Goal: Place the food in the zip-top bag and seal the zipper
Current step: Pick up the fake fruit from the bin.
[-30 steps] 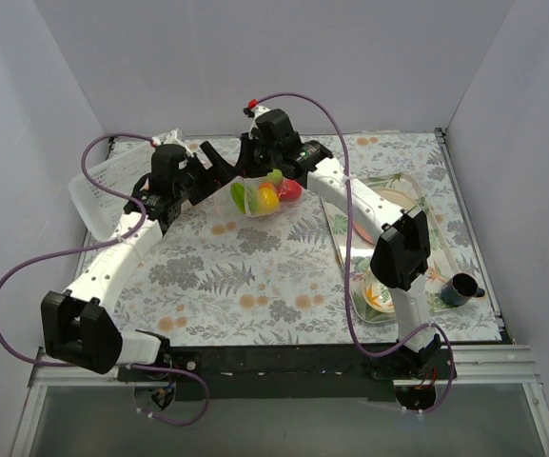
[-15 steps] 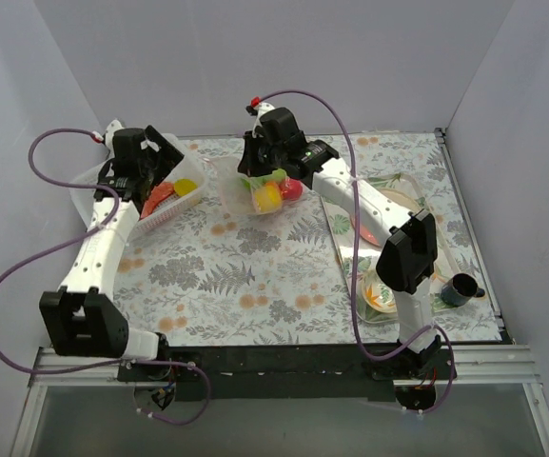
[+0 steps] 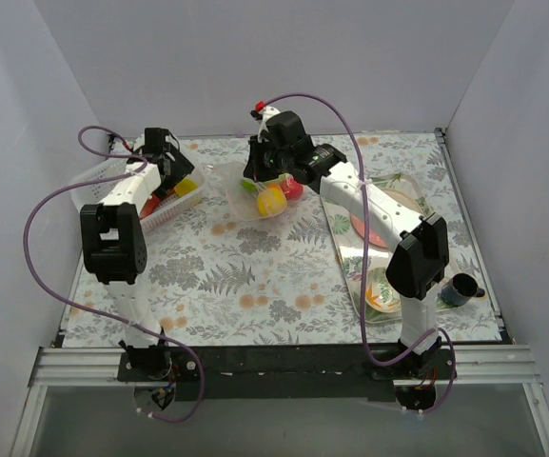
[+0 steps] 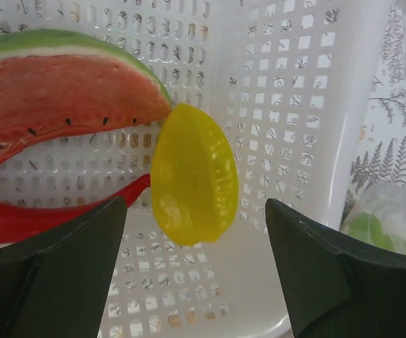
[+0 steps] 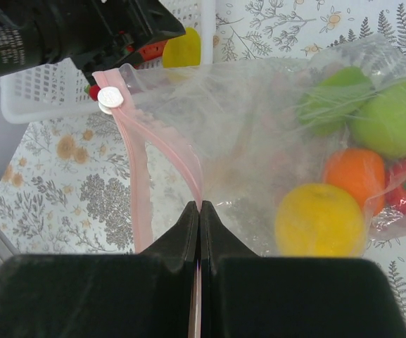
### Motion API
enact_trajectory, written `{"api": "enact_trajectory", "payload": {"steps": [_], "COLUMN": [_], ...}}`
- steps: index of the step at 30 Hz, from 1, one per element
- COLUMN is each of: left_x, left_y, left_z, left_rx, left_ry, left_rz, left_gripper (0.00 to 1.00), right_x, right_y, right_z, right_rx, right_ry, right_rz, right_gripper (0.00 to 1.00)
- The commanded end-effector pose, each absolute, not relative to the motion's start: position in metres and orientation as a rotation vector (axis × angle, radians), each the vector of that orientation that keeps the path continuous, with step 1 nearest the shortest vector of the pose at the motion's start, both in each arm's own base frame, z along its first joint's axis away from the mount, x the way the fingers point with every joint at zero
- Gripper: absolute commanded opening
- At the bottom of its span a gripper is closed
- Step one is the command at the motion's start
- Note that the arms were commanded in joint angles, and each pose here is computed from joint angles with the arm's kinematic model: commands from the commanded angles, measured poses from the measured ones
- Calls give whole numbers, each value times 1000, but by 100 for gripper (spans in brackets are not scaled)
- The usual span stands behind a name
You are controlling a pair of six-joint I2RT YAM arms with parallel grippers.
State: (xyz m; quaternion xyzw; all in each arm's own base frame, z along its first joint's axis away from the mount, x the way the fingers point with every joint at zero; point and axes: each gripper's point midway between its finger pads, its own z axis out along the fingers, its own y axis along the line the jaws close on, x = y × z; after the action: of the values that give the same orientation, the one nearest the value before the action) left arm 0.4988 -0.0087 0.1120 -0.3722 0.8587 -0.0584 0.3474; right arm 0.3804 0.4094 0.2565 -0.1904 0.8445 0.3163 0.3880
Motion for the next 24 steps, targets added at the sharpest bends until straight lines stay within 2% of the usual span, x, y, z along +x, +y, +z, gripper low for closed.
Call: {"api": "enact_trajectory", "payload": {"steps": [1, 13, 16, 17, 20, 21, 24], "left_x": [511, 508, 512, 513, 517, 517, 519], "left_y": [-7, -14, -18, -18, -21, -20, -13], "left_z": [119, 68, 68, 70, 83, 89, 119], "left_rx": [-964, -1002, -976, -975, -957, -952, -914], "left_ry": [2216, 2304, 2297, 2293, 2269, 2255, 2200], "left_rz": [-147, -153, -188, -197, -227, -223, -201], "left_gripper": [79, 78, 67, 58, 45, 38, 29], "right_x": [376, 377, 377, 377, 377, 377, 378], "right_y": [405, 406, 406, 406, 405, 406, 405], "right_z": [301, 302, 301, 301, 301, 302, 303], "right_rx": [-495, -500, -501, -501, -497, -500, -498], "right_ry": [2028, 2029, 2032, 2035, 2037, 2033, 2036], "right_rz": [845, 841, 842, 839, 837, 838, 832], "right_gripper": [1, 1, 1, 1, 1, 1, 1]}}
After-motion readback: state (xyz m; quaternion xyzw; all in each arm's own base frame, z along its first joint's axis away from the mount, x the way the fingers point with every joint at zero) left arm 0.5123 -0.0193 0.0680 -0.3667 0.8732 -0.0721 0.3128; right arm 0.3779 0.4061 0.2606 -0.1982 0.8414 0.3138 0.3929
